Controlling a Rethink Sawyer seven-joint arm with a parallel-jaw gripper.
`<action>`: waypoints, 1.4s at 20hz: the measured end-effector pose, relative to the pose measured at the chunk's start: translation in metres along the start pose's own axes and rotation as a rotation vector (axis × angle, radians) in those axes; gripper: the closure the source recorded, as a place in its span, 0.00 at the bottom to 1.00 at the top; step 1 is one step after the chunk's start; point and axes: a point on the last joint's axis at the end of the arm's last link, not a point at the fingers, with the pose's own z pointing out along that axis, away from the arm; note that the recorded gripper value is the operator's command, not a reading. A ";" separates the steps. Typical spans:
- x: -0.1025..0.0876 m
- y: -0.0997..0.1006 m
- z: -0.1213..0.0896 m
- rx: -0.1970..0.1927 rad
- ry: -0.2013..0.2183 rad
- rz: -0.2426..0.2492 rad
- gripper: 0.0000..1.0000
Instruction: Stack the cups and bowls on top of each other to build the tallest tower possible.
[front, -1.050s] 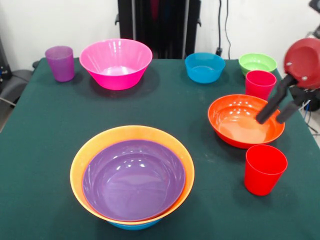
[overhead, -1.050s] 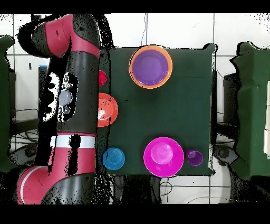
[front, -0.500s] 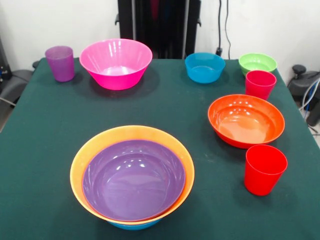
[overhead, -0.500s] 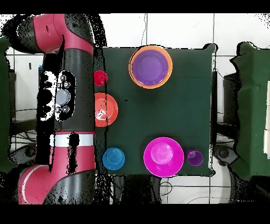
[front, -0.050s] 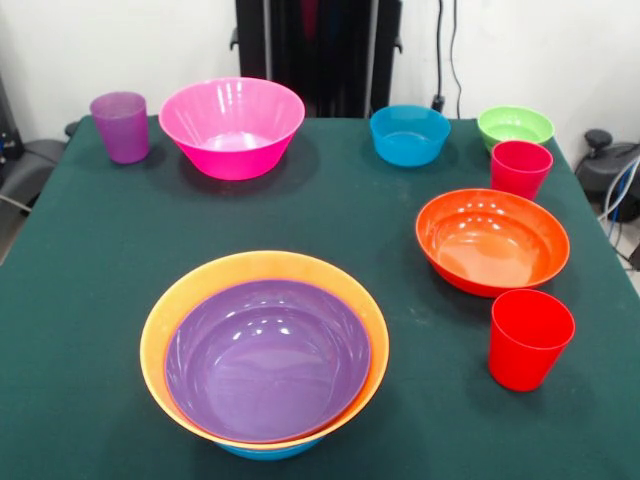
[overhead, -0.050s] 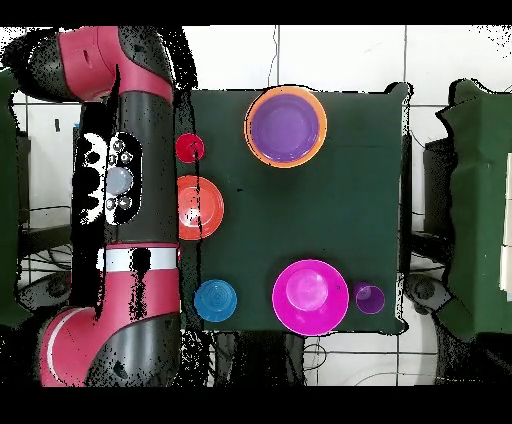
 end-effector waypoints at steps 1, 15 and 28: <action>0.000 0.001 0.002 -0.001 0.003 -0.001 0.00; 0.010 -0.011 0.025 0.015 -0.015 0.027 0.00; 0.029 -0.018 0.073 0.036 -0.026 0.057 0.00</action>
